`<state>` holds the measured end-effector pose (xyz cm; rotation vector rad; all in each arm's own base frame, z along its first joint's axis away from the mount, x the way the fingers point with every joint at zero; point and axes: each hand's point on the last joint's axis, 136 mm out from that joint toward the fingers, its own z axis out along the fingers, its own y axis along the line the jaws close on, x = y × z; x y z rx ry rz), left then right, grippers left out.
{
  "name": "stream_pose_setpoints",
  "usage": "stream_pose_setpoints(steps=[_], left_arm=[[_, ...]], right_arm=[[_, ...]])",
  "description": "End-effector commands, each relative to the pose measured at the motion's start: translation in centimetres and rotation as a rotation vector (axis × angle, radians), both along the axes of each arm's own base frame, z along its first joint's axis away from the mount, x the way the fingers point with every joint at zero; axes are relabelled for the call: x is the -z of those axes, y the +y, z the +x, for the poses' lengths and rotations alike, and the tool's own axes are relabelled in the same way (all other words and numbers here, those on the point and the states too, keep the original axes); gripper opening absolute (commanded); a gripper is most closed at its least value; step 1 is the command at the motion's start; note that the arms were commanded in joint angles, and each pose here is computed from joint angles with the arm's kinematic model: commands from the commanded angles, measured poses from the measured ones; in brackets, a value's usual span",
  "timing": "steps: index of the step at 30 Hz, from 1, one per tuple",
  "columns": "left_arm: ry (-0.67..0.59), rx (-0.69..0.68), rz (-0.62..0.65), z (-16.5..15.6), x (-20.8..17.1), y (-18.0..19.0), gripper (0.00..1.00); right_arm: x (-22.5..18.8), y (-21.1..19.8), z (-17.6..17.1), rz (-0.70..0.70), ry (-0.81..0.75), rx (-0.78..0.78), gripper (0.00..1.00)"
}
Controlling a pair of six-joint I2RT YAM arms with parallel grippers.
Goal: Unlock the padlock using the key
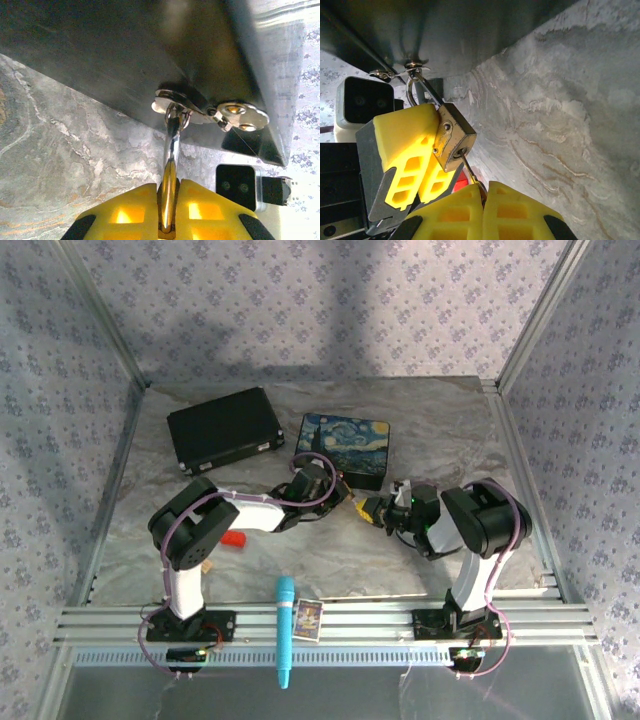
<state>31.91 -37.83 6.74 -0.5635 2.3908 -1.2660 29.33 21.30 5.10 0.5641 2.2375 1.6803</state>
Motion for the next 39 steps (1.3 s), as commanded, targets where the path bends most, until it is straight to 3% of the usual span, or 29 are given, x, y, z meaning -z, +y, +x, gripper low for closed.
stream_pose_setpoints(steps=[1, 9, 23, 30, 39], left_arm=[[0.025, 0.07, -0.084, -1.6, -0.8, -2.0, 0.05], [0.017, 0.076, -0.103, -1.8, -1.4, -2.3, 0.0], [0.009, 0.129, -0.227, -2.3, -3.3, -3.8, 0.0], [-0.012, 0.152, -0.217, -2.6, -3.6, -3.9, 0.0], [-0.021, 0.202, -0.207, -3.4, -3.7, -4.8, 0.0]], right_arm=[[-1.6, 0.3, 1.6, 0.045, -0.062, 0.004, 0.0], [-2.6, 0.1, 2.6, 0.102, -0.068, 0.012, 0.0], [-3.5, 0.0, 2.7, 0.179, -0.026, -0.134, 0.0], [-2.6, -0.8, 2.7, 0.182, 0.03, -0.163, 0.0], [-1.7, -2.8, 3.4, 0.167, 0.032, -0.091, 0.0]])
